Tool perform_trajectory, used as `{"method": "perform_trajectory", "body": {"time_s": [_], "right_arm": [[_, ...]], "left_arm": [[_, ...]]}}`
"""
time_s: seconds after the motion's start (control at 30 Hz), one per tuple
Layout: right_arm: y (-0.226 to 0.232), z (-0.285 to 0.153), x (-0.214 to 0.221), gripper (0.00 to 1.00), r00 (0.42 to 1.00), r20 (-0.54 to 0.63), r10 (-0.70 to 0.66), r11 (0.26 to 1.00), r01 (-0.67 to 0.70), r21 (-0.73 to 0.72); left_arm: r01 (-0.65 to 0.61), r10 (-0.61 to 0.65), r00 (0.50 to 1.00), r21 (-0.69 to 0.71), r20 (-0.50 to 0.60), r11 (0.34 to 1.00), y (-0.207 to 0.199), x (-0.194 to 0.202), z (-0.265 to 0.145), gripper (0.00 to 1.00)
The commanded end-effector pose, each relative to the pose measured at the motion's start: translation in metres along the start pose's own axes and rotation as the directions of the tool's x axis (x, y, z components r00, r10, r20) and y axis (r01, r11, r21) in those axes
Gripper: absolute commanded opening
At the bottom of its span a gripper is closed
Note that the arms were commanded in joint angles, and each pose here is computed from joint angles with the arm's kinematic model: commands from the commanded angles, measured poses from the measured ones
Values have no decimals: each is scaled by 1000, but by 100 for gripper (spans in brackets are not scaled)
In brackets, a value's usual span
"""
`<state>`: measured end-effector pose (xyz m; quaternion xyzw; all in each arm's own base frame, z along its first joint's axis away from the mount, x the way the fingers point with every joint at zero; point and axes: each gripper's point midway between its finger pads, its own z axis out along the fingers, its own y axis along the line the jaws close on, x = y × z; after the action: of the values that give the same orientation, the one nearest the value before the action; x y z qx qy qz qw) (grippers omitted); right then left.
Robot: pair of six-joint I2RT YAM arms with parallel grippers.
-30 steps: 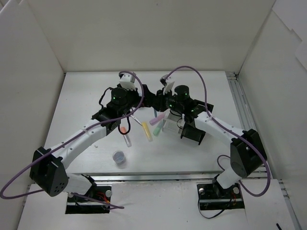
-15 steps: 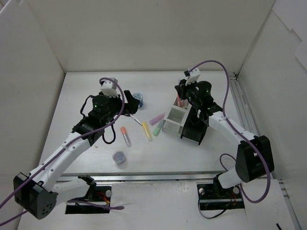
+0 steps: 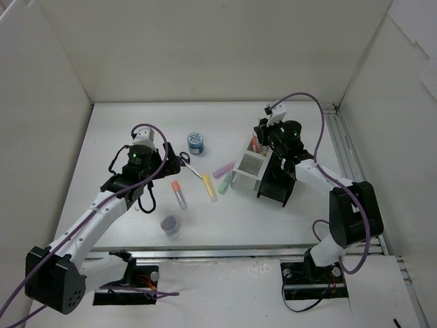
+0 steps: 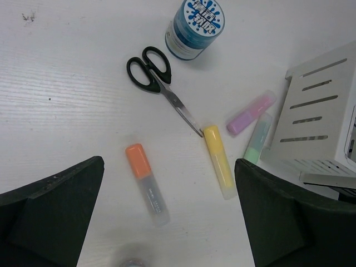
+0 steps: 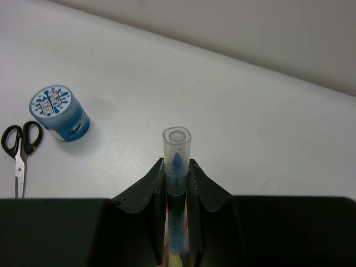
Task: Sort the stationery into containers
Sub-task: Place the pen in the storage box, then pick up the pen from the center of the board.
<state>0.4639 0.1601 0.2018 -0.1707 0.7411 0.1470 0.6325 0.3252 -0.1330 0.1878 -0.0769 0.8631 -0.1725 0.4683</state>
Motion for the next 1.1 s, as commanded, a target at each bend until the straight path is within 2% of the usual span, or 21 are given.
{"method": "perform_trajectory", "body": {"time_s": [0.0, 0.07, 0.1, 0.17, 0.27, 0.43, 0.47, 0.5, 0.63, 0.8, 0.83, 0.97, 1.07], "right_arm": [[6, 3, -22, 10, 994, 108, -3, 999, 7, -35], [7, 1, -19, 17, 995, 103, 4, 999, 0, -36], [8, -1, -13, 30, 996, 92, 11, 999, -7, -36], [9, -7, -15, 49, 995, 100, 17, 999, -13, -36], [13, -19, -30, 56, 990, 137, 16, 999, -10, -42], [25, -49, -64, 77, 975, 223, -7, 999, 16, -39], [30, -53, -62, 82, 975, 224, -10, 999, 20, -46], [32, -63, -74, 98, 966, 256, -19, 999, 28, -30], [35, -86, -80, 98, 961, 276, 7, 1000, -12, 18], [28, -106, -66, 98, 982, 189, 5, 993, -27, 117], [23, -109, -61, 98, 987, 159, 9, 988, -34, 152], [3, -121, -55, 98, 994, 109, 20, 957, -50, 285], [-3, -126, -49, 98, 994, 91, 54, 943, -81, 324]], "left_arm": [[26, -26, 1000, 46, 16, 999, -10, -11, -2, 99], [22, -23, 1000, 51, 9, 998, -10, -8, -1, 99], [18, -18, 1000, 53, 6, 998, -10, -7, -1, 100], [10, -9, 1000, 62, -8, 998, -12, -4, 0, 99], [-1, 3, 1000, 82, -29, 997, -15, -1, 1, 100], [5, 2, 996, 73, -88, 997, -13, 11, 6, 100], [13, -8, 994, 45, -108, 999, -9, 16, 9, 99], [20, -19, 989, 6, -145, 1000, -1, 25, 9, 100], [55, -86, 969, -134, -231, 989, 21, 50, 19, 99], [99, -156, 940, -195, -304, 976, 20, 74, 40, 96], [90, -168, 934, -246, -315, 965, 26, 82, 47, 93], [71, -169, 920, -274, -354, 959, 24, 93, 61, 85], [69, -190, 903, -305, -385, 950, 28, 104, 69, 76]]}}
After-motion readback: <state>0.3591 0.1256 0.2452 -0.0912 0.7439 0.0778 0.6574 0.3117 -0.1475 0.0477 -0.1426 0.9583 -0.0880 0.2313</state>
